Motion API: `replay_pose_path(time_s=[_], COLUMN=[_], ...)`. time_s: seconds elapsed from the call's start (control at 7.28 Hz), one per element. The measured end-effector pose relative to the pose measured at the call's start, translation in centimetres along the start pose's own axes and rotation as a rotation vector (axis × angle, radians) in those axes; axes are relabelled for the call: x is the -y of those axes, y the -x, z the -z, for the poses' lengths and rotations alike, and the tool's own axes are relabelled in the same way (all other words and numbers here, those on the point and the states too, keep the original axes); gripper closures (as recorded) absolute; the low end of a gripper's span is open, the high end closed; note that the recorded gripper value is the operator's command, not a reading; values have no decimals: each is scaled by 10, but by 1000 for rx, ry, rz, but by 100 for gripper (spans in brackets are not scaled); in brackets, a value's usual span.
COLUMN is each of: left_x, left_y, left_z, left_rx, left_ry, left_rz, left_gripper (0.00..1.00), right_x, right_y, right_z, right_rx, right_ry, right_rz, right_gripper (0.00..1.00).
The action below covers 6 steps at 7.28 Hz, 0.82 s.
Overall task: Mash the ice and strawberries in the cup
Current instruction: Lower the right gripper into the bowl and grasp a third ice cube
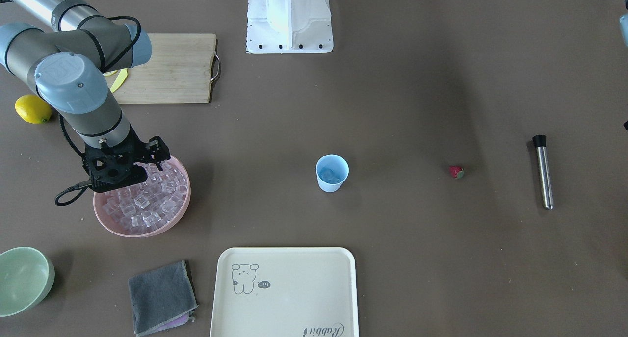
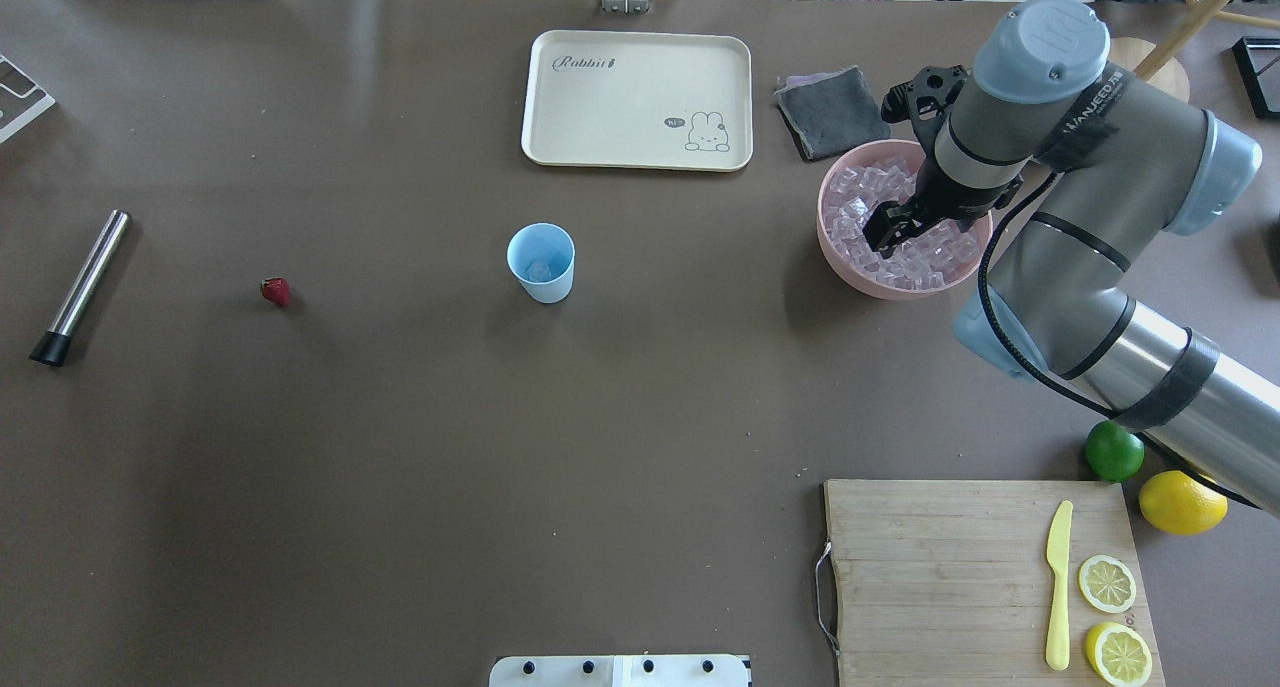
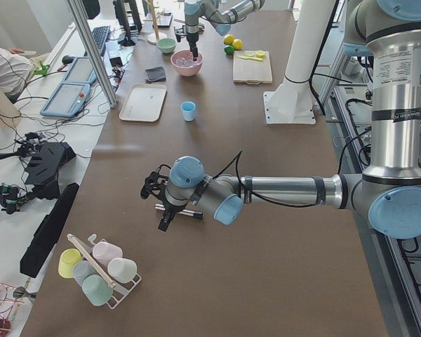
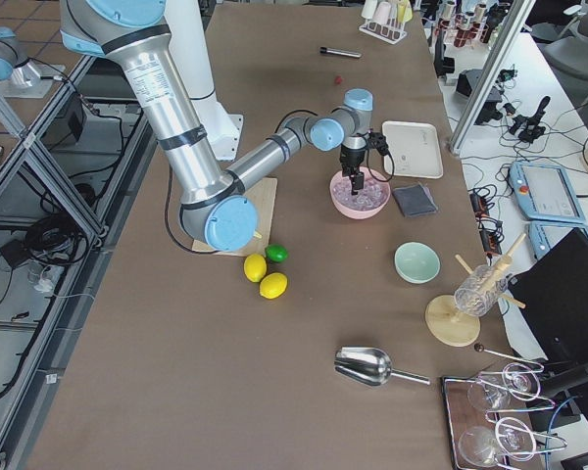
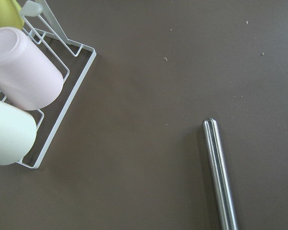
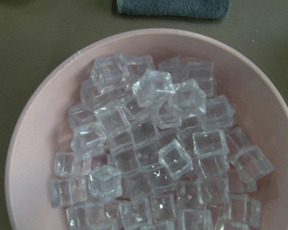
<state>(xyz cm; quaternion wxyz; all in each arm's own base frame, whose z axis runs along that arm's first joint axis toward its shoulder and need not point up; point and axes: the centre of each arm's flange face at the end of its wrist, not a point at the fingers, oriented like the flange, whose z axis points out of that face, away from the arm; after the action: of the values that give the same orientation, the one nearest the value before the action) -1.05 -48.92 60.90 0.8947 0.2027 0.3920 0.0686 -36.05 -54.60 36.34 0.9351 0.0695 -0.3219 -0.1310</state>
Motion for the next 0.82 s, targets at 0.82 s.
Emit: replay_pose_path(time_s=[0.82], left_x=[18], left_y=[-16], left_z=[-4], left_rx=[-13], left_ry=[-8], left_rz=[15], left_gripper=[3], right_x=[-10], right_y=[2], right_z=[-14], right_rx=[-5], right_ry=[26], right_rz=[-19], right_gripper=[0])
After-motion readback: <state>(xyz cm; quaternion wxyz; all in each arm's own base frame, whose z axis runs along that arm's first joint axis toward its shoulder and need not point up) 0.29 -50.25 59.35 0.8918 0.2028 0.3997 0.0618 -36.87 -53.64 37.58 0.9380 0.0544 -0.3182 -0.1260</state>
